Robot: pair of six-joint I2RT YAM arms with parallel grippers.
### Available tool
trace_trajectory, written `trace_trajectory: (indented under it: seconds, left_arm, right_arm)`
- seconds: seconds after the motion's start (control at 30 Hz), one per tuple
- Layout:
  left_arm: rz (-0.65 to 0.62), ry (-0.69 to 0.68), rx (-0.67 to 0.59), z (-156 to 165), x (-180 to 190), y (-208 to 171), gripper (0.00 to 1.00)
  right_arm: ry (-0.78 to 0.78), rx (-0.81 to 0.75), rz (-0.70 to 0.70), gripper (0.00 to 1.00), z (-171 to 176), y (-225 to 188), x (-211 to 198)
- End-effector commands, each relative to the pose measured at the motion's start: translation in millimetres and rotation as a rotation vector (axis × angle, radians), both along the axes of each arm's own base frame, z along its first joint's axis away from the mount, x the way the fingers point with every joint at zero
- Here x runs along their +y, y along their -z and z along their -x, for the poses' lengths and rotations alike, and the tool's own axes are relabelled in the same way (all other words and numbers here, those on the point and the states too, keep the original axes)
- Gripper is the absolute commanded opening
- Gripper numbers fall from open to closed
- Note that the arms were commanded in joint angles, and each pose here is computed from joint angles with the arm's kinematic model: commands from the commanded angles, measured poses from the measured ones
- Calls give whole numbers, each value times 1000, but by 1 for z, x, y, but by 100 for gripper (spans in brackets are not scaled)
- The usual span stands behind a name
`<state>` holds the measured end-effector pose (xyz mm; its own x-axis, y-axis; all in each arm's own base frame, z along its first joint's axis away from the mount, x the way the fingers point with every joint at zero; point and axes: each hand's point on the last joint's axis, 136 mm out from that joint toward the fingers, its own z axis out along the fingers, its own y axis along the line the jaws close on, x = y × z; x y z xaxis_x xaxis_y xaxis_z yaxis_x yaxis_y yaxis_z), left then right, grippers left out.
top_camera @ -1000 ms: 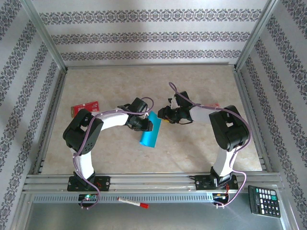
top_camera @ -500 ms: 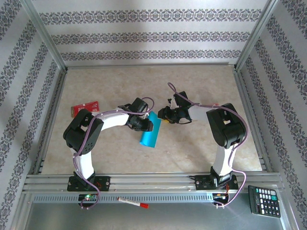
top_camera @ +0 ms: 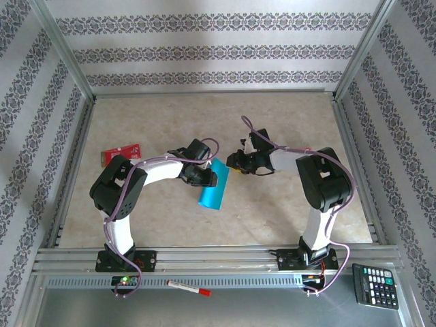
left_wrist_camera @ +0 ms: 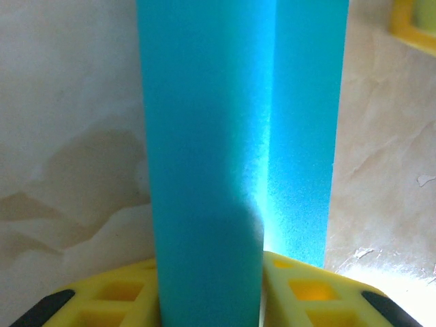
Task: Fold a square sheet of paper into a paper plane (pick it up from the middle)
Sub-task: Hold the square sheet of paper at the center of the table.
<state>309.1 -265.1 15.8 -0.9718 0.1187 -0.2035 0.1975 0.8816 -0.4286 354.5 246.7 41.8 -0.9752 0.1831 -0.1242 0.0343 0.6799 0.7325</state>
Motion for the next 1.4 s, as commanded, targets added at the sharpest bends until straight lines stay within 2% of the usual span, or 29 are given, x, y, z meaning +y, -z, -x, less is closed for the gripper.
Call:
trace_trajectory:
  seconds: [0.0, 0.07, 0.13, 0.17, 0.8, 1.37]
  left_arm:
    - [-297, -14, 170, 45, 59, 68, 35]
    - [-297, -15, 170, 45, 59, 68, 35]
    - [-297, -16, 167, 44, 59, 68, 35]
    - [-297, -14, 168, 45, 59, 68, 35]
    - [-304, -18, 167, 45, 60, 67, 34]
    - [-304, -19, 170, 45, 60, 66, 35]
  right_arm:
    - [-17, -13, -48, 23, 10, -16, 3]
    - [-19, -2, -54, 14, 14, -15, 5]
    - [-24, 11, -60, 2, 18, -13, 9]
    - [-25, 14, -63, 0, 19, -12, 11]
    - [-64, 96, -48, 0, 41, 17, 40]
    - [-38, 175, 97, 0, 60, 65, 16]
